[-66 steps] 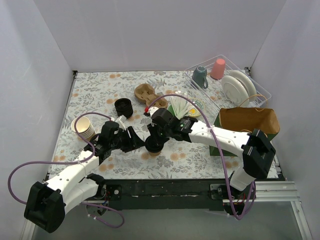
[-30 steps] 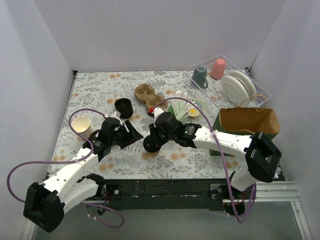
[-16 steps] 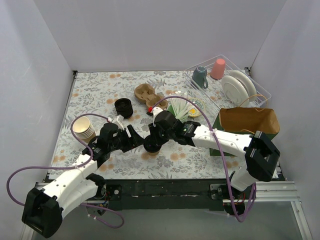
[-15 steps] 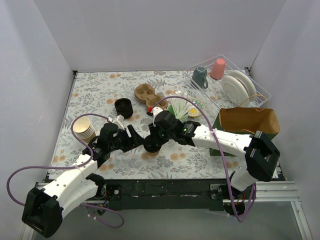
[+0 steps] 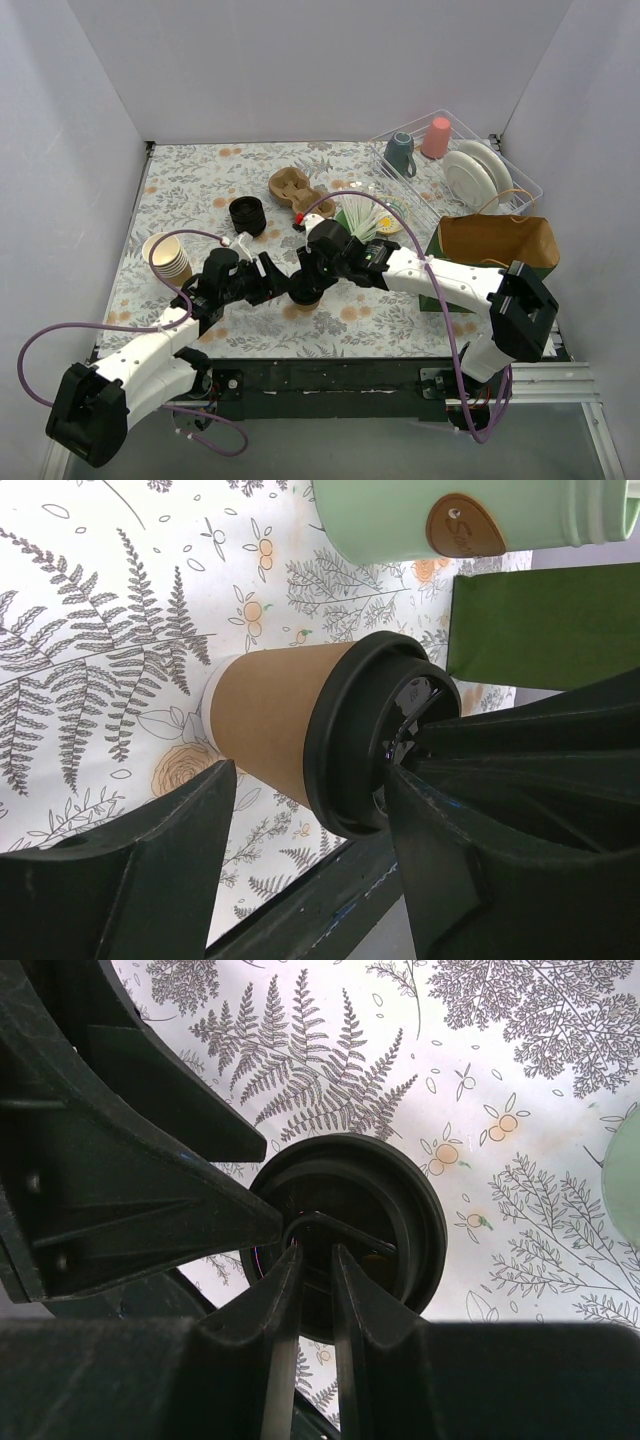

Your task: Pack the takeout coffee

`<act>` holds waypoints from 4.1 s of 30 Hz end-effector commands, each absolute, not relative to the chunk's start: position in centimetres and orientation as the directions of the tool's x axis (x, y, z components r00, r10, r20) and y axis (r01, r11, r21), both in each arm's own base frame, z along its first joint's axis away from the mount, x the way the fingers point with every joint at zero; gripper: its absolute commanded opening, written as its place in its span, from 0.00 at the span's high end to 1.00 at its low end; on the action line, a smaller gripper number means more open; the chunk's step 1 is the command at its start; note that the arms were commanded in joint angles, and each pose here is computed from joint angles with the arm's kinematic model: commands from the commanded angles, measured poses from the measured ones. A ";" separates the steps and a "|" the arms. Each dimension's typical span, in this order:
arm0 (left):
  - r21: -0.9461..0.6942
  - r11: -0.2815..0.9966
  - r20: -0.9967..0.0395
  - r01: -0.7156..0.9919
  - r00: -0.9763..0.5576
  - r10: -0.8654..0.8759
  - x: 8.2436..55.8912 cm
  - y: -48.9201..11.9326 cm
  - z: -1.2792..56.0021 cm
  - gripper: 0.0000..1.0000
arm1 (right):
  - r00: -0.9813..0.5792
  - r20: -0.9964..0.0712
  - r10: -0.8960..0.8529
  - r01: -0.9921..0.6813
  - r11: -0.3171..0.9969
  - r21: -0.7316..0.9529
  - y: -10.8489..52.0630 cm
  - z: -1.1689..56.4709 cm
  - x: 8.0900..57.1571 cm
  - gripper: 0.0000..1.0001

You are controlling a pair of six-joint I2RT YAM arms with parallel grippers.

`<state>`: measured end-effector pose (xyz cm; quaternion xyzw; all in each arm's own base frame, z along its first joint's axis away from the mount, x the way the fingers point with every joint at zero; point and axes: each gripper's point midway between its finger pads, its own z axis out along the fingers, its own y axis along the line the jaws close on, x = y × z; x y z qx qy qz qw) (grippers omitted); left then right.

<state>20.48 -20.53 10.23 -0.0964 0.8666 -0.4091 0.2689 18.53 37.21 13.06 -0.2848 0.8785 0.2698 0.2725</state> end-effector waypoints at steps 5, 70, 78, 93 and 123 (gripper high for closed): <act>-0.747 0.664 -0.384 0.046 -0.844 -0.374 20.3 -20.4 9.0 0.42 | -0.668 -0.661 -0.342 -0.664 0.675 0.322 37.5 15.7 18.8 0.73; -0.624 0.767 -0.324 -0.147 -0.845 -0.426 19.1 -17.2 3.4 0.46 | -0.852 -0.441 -0.281 -0.436 0.847 0.303 28.1 1.8 15.9 0.75; -0.632 0.762 -0.327 -0.141 -0.843 -0.427 19.4 -17.4 4.0 0.46 | -0.800 -0.539 -0.264 -0.493 0.801 0.339 30.7 6.8 17.7 0.74; -0.631 0.764 -0.336 -0.137 -0.839 -0.428 19.7 -17.5 4.5 0.46 | -0.757 -0.614 -0.224 -0.542 0.741 0.397 33.4 12.6 18.9 0.62; -0.670 0.742 -0.470 -0.017 -0.764 -0.442 23.5 -18.6 13.9 0.33 | -0.741 -0.651 -0.165 -0.541 0.722 0.432 34.4 16.1 19.6 0.66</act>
